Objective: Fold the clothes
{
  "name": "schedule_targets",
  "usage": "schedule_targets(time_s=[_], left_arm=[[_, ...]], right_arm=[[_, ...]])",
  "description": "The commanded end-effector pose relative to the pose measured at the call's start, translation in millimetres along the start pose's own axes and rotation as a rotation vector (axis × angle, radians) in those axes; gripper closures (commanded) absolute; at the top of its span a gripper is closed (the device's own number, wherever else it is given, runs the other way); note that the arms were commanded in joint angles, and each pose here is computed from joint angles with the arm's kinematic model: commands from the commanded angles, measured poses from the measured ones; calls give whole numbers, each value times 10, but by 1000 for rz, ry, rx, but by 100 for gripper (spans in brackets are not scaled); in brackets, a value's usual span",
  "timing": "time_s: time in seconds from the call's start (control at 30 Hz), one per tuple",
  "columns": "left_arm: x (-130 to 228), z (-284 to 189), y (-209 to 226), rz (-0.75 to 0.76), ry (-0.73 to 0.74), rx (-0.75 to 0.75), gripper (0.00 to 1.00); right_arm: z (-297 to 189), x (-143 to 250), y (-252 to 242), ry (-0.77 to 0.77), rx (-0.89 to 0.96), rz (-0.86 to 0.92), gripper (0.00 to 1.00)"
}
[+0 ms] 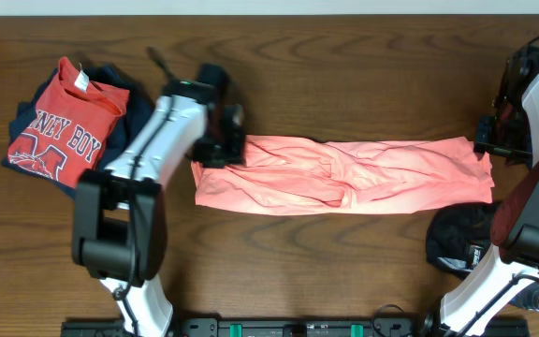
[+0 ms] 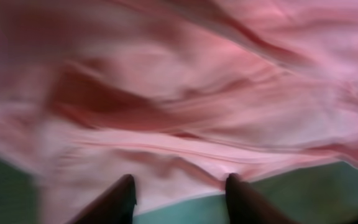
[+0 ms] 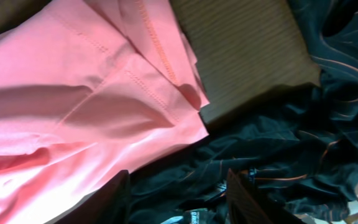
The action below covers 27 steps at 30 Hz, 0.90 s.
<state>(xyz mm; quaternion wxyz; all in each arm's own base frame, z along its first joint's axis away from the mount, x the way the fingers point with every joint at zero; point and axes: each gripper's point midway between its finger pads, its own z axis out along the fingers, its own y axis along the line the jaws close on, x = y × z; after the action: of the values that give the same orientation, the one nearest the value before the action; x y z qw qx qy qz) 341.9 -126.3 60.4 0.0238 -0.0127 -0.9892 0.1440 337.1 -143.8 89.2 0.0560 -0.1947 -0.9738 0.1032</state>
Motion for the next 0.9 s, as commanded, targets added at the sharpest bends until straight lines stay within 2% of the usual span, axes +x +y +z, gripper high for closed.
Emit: schedule_targets(time_s=[0.0,0.07,0.17,0.43,0.87], left_arm=[[-116,-135,316,-73,-48,-21,34],[-168,-143,446,-105,-65,-19,23],[-202,-80,573,-116,-75,-19,17],[-228,118,654,-43,-93,-20,15],[-23,359,641,97,-40,-15,13]], right_arm=[[46,19,43,15,-18,1,49],[46,19,43,15,-18,1,48],[46,21,44,16,-18,2,48],[45,28,46,19,-18,0,46],[46,23,46,16,-18,0,45]])
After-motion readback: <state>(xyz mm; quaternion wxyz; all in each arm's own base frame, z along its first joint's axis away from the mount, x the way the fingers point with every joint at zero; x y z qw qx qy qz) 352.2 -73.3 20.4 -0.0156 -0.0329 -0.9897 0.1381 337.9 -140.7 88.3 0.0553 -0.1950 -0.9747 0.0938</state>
